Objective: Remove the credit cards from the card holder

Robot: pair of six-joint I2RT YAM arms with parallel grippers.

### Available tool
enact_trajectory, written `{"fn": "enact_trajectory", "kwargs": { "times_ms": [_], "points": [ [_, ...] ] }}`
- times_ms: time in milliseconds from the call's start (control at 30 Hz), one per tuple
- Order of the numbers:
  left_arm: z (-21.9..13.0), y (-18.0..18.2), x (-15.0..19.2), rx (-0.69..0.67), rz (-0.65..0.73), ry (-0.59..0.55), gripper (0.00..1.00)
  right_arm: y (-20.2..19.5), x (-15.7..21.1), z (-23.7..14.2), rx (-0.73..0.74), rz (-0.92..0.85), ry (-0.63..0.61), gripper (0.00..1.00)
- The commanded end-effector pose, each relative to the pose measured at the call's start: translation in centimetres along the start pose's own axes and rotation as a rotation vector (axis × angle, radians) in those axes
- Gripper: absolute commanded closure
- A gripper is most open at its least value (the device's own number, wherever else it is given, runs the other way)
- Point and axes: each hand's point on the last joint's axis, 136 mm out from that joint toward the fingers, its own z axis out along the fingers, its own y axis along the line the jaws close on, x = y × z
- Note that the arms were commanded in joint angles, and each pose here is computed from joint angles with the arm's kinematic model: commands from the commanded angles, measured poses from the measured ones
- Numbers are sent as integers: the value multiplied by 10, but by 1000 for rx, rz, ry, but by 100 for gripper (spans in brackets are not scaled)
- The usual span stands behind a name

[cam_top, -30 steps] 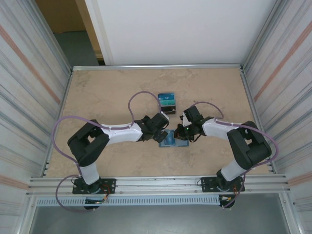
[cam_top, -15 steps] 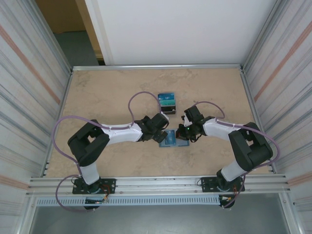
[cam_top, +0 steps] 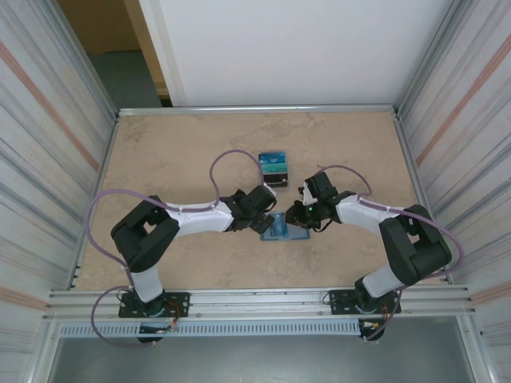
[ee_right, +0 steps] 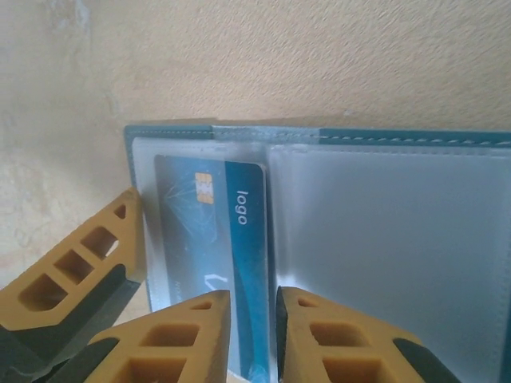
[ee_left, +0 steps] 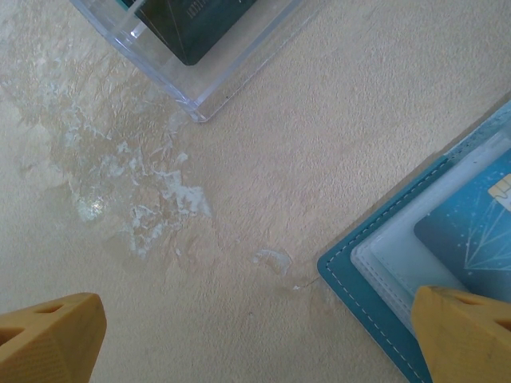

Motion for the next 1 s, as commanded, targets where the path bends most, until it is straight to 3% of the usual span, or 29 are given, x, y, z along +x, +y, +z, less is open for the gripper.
{"fn": "enact_trajectory", "kwargs": {
  "times_ms": [0,567,967],
  "points": [
    [4,1,13,5,7,38,1,4,4,-2,-43,18,9,78],
    [4,-1,15,9,4,43,1,-14,12,16,-8,54,45,78],
    [5,-4,21,15,17,67,1,5,10,17,-138,55,54,82]
  ]
}}
